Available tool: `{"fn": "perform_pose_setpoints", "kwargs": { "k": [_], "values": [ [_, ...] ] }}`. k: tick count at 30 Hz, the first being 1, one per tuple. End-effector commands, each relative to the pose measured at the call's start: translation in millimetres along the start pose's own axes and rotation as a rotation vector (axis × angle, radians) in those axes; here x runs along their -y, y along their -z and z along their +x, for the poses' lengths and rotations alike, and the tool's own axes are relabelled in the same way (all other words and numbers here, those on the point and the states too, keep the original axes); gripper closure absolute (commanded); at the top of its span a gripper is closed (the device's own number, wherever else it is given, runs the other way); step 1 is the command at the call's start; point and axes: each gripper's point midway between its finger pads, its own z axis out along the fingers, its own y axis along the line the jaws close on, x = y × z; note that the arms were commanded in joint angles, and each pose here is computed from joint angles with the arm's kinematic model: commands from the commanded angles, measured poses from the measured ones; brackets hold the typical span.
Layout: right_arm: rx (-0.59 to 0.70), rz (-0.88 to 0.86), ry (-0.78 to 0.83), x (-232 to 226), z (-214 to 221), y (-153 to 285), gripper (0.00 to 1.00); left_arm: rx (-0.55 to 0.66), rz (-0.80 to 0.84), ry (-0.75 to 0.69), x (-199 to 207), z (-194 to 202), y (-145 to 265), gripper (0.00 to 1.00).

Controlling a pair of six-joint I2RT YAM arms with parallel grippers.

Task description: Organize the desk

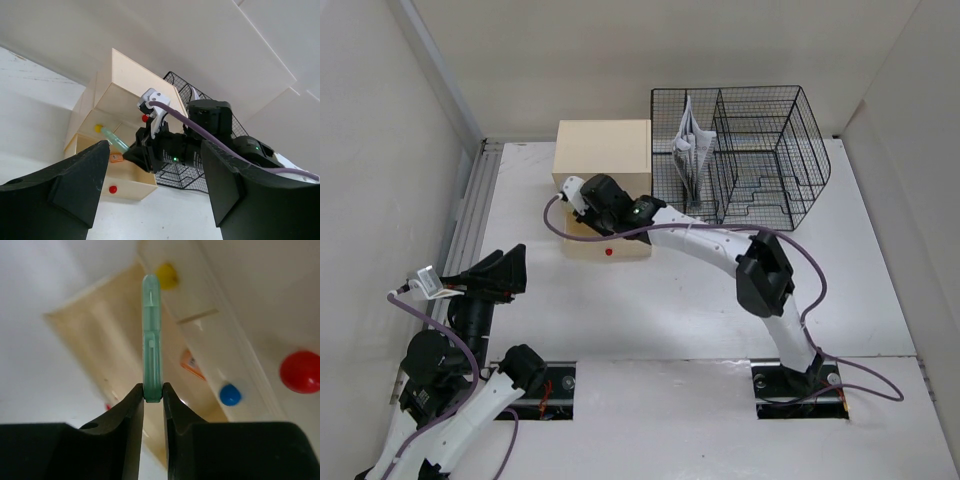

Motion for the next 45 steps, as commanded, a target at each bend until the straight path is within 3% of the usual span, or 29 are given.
{"fn": "perform_pose_setpoints", "kwargs": {
  "k": [1,3,5,6,8,10,12,13,15,16,20,25,33,37,38,45],
  "values": [
    [-0.044,0.15,-0.008,49,3,6,1.0,0.071,0.031,0.035,4,-19,6,0.29],
    [-0.043,0.076,0.011,44,4,3,1.0,0.071,0.031,0.035,4,-19,6,0.29],
    [-0.054,-0.012,0.027,36,9,4,0.73,0.071,0.031,0.035,4,-19,6,0.29],
    [-0.044,-0.047,0.018,35,9,3,0.65,0.071,0.031,0.035,4,-19,6,0.29],
    [-0.034,-0.077,0.039,31,7,3,0.52,0.071,0.031,0.035,4,-19,6,0.29],
    [-0.028,-0.104,0.038,26,7,5,0.51,0.071,0.031,0.035,4,-19,6,0.29],
    [0.0,-0.122,0.036,23,1,7,0.6,0.071,0.031,0.035,4,-19,6,0.29],
    [0.015,-0.162,0.036,16,-2,11,0.7,0.071,0.031,0.035,4,-19,6,0.29],
    [0.034,-0.216,0.029,11,-3,14,1.0,0.071,0.031,0.035,4,-19,6,0.29],
    [0.06,-0.263,0.021,8,-8,19,1.0,0.071,0.031,0.035,4,-19,6,0.29],
    [0.122,-0.723,-0.018,-42,1,39,1.0,0.075,0.023,0.035,3,-20,5,0.29],
    [0.086,-0.965,0.025,-69,31,47,1.0,0.075,0.023,0.035,3,-20,5,0.29],
    [-0.051,-0.861,0.044,-65,63,15,1.0,0.075,0.023,0.035,3,-20,5,0.29],
    [-0.098,-0.608,0.066,-52,67,-12,1.0,0.075,0.023,0.035,3,-20,5,0.29],
    [-0.128,-0.474,0.093,-41,70,-21,1.0,0.075,0.023,0.035,3,-20,5,0.29],
    [-0.105,0.076,0.154,18,65,-43,1.0,0.082,0.026,0.04,3,-22,7,0.29]
  ]
}}
